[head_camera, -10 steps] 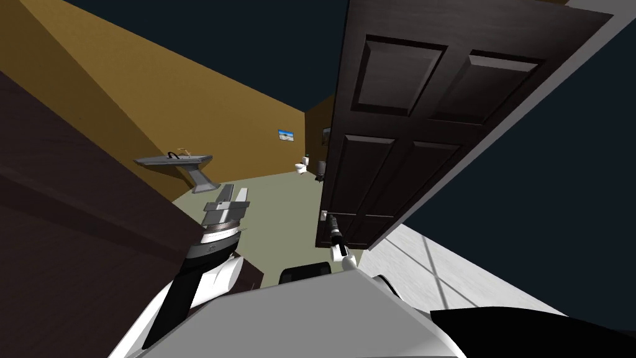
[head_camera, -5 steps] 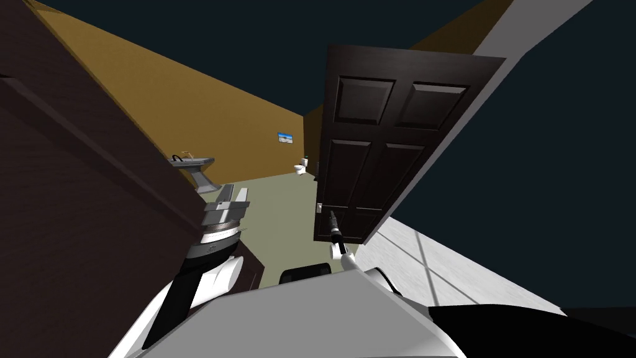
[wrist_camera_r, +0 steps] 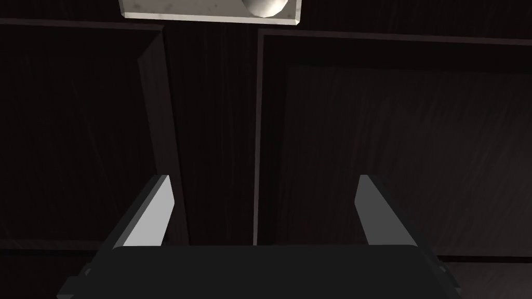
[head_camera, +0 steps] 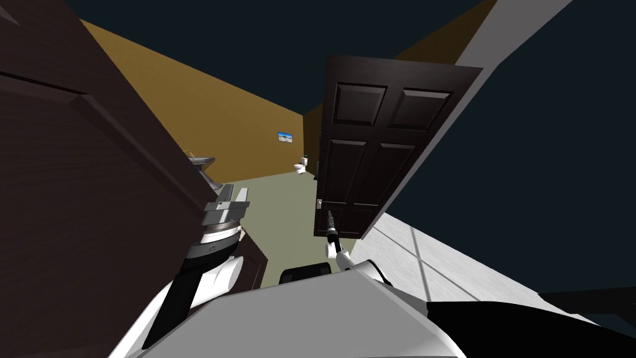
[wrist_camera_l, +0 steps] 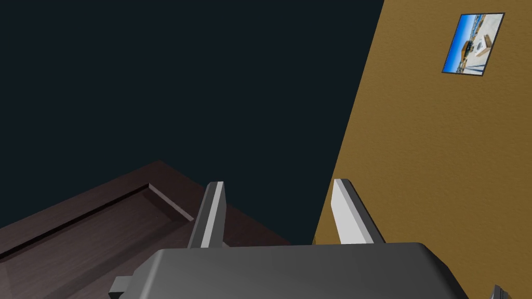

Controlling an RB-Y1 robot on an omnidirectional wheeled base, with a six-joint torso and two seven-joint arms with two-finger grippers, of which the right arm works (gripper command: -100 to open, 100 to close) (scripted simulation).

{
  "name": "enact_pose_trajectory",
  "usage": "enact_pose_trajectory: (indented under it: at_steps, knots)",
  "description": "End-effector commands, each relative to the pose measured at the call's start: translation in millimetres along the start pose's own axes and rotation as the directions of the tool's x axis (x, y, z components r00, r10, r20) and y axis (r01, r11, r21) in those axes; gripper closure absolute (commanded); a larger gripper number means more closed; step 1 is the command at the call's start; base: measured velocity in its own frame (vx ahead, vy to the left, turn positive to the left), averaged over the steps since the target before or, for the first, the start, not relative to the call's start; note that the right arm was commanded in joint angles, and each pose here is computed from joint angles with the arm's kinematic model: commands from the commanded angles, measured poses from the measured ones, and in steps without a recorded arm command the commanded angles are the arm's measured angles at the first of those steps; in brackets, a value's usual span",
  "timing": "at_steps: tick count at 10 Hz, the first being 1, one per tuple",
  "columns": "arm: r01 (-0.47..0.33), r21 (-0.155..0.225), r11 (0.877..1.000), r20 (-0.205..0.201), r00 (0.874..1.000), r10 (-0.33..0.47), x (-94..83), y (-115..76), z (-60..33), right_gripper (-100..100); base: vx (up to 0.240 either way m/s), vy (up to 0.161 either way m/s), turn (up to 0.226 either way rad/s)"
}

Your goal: Push the door open

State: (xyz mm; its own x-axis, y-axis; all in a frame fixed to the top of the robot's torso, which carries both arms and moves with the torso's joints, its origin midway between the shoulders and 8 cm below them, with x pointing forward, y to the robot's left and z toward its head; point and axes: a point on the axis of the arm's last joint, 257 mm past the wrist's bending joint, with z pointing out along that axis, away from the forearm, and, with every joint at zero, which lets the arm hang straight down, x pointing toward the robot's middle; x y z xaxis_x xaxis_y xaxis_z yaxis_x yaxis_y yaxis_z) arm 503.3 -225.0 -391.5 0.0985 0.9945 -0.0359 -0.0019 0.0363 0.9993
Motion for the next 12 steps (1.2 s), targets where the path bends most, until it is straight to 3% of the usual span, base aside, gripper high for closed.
enact_pose_trajectory:
  at_steps: [1, 2, 3, 6, 10, 12]
  knots:
    - [-0.009, -0.002, 1.000, 0.001, 1.000, 0.009, 4.7, 1.3, -1.1, -100, -0.077, 0.075, -0.004]
    - [-0.009, -0.002, 1.000, 0.001, 1.000, 0.009, 4.7, 1.3, -1.1, -100, -0.024, 0.031, -0.002]
    - [-0.029, 0.003, 1.000, -0.001, 1.000, 0.029, 18.6, 1.0, -2.2, -100, -0.070, 0.129, 0.022]
    - [-0.032, 0.003, 0.999, -0.002, 0.999, 0.032, 20.4, 0.7, -3.0, -100, -0.043, 0.122, 0.002]
    - [0.003, -0.003, 1.000, 0.012, 1.000, -0.003, -1.8, 1.6, 1.0, -100, 0.066, -0.111, -0.006]
    - [0.000, -0.016, 1.000, 0.012, 1.000, 0.000, -1.5, 6.7, 3.8, -100, 0.066, -0.061, 0.000]
